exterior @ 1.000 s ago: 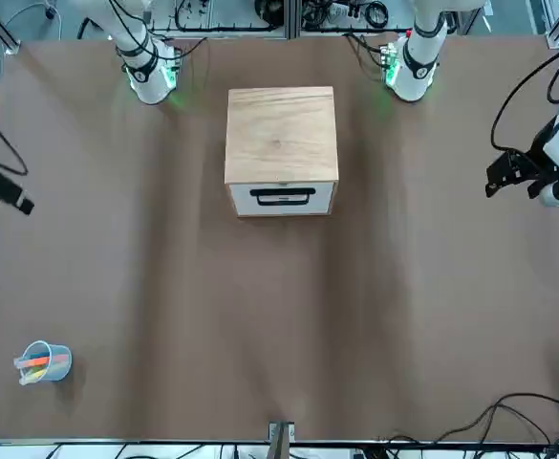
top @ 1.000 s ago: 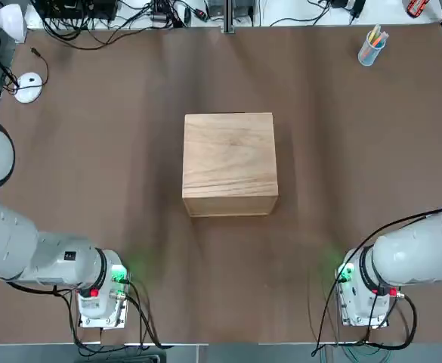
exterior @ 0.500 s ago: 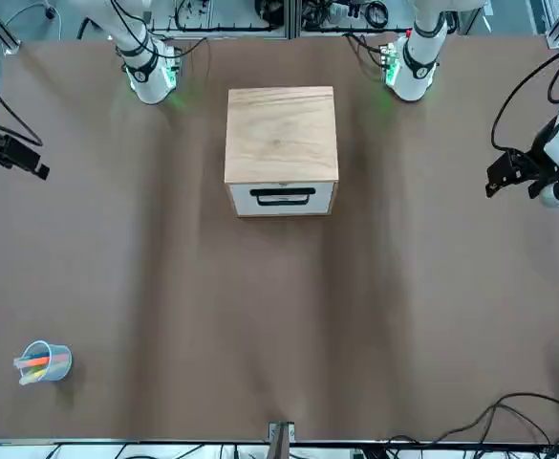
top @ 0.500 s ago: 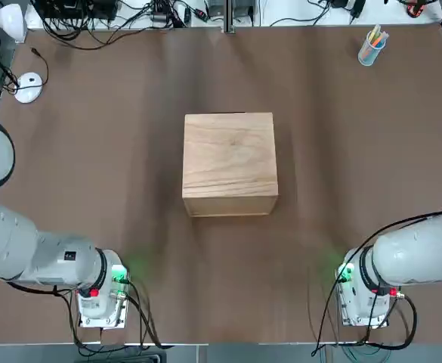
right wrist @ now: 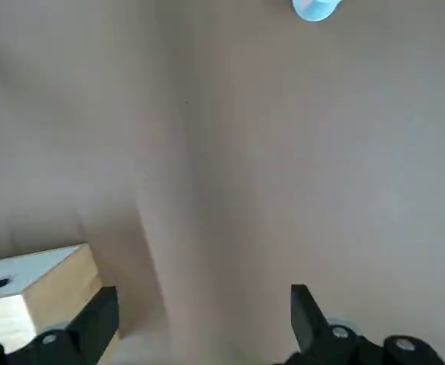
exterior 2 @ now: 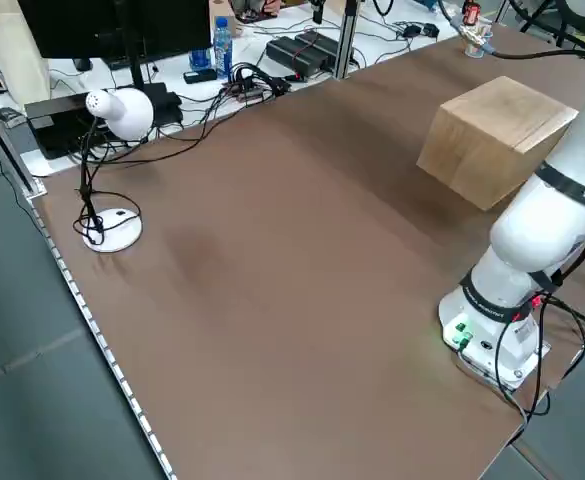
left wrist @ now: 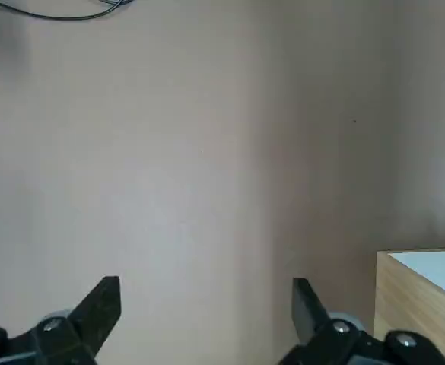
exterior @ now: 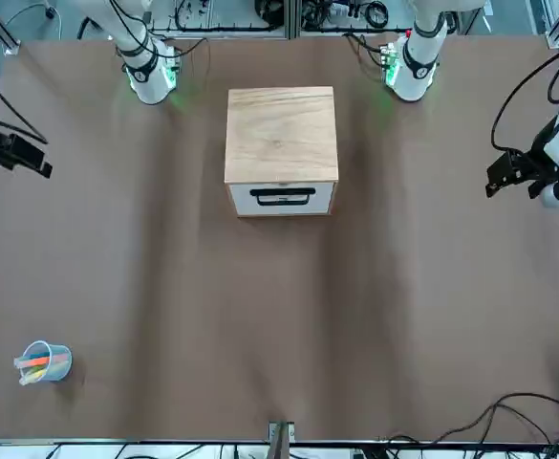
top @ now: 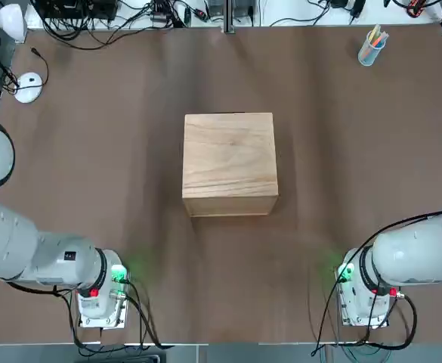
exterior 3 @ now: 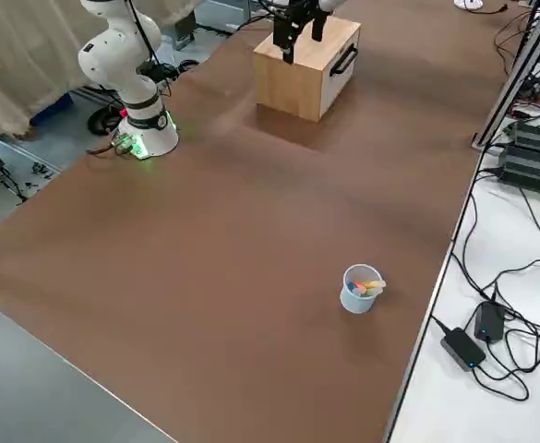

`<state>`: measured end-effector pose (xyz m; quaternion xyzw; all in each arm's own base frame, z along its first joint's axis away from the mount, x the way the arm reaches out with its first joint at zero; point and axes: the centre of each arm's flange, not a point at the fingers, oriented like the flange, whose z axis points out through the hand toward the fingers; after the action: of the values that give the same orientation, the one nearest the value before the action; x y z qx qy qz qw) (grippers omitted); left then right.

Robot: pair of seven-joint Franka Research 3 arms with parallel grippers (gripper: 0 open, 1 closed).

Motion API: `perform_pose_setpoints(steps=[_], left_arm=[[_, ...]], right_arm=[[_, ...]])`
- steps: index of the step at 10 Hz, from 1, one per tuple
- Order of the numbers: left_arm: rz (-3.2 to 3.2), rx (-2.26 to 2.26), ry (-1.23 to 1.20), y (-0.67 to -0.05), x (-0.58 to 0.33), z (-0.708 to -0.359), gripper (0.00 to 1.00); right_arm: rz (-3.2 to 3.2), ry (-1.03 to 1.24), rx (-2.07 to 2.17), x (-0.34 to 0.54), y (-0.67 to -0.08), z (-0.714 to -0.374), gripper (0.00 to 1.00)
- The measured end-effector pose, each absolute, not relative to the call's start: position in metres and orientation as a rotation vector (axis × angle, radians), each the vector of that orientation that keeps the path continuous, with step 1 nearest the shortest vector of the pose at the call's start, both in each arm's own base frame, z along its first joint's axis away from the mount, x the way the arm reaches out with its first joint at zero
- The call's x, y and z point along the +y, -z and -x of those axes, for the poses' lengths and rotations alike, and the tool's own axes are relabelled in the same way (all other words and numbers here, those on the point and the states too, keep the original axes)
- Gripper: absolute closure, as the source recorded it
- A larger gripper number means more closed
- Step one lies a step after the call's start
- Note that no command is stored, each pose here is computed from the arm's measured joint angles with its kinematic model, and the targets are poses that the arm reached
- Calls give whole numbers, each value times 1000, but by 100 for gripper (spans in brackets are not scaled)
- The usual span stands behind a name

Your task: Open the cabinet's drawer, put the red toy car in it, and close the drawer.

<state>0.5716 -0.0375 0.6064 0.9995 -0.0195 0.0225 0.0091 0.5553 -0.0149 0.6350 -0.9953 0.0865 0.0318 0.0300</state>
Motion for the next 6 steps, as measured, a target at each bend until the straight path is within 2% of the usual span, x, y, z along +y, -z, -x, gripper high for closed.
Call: perform_pose_setpoints(steps=[6], left_arm=[[-3122, -60, -70, -606, -37, -572, 1]], right_arm=[[3081, -105, 205, -13, -630, -557, 0]])
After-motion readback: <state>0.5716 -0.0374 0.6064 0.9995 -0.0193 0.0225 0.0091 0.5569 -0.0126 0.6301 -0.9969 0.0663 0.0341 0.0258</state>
